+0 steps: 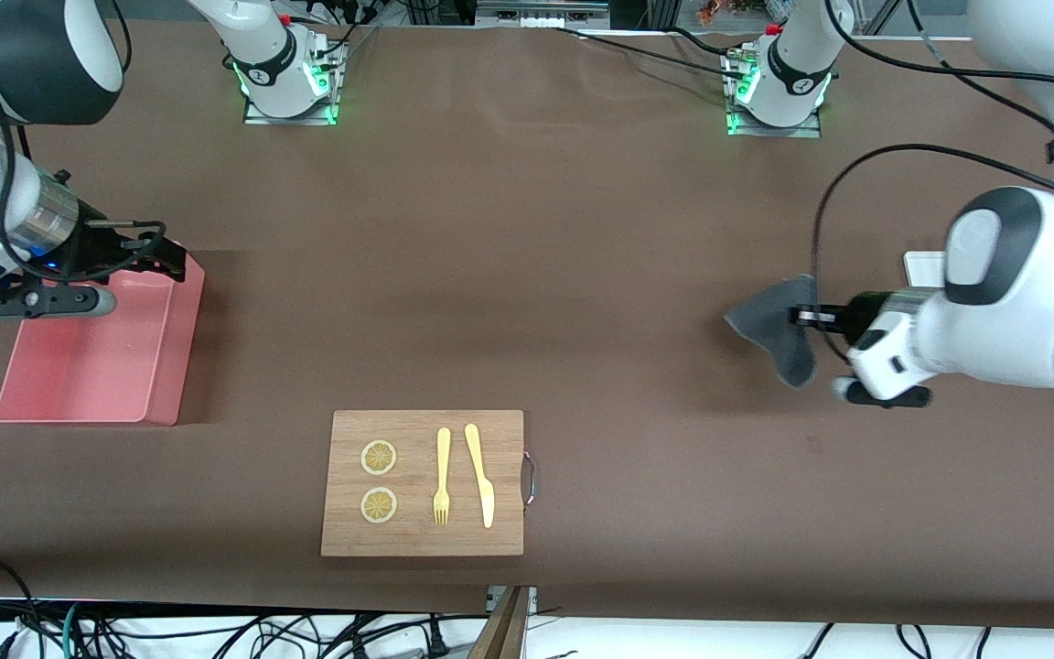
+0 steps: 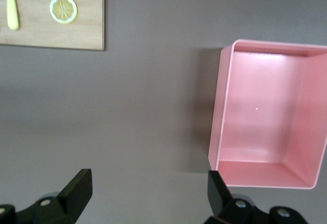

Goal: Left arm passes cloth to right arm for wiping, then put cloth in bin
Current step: 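Lift the cloth with the left gripper while the right gripper moves toward it, then grasp the cloth with the right gripper beside the left gripper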

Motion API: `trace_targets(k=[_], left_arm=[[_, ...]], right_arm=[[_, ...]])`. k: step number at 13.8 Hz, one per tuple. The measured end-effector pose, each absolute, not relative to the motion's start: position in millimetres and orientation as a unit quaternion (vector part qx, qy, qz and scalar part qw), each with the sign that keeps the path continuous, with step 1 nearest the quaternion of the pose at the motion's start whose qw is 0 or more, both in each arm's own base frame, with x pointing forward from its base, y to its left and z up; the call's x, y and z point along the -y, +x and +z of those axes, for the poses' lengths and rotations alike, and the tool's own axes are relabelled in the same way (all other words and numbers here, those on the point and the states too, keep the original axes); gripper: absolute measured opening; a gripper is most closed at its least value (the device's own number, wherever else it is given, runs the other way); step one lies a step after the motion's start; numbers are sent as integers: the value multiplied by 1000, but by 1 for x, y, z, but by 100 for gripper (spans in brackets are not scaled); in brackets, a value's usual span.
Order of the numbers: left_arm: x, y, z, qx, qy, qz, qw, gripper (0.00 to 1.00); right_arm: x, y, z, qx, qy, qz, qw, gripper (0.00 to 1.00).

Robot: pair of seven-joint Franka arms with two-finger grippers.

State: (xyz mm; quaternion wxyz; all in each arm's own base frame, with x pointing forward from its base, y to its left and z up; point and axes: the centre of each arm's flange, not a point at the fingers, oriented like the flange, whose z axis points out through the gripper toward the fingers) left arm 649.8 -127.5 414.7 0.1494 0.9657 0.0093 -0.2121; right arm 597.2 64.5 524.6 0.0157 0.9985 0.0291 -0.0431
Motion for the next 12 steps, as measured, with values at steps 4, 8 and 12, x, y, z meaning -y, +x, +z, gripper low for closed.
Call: trace_targets(k=[4, 8, 12], left_arm=[[251, 631, 402, -77, 959, -226, 155, 3], [324, 621, 385, -157, 941, -232, 189, 3], [396, 600, 403, -225, 928, -228, 192, 3]], right_arm=[[-91, 599, 501, 132, 987, -59, -69, 100], [-145, 606, 466, 262, 954, -75, -127, 100], [-183, 609, 423, 341, 920, -111, -156, 100]])
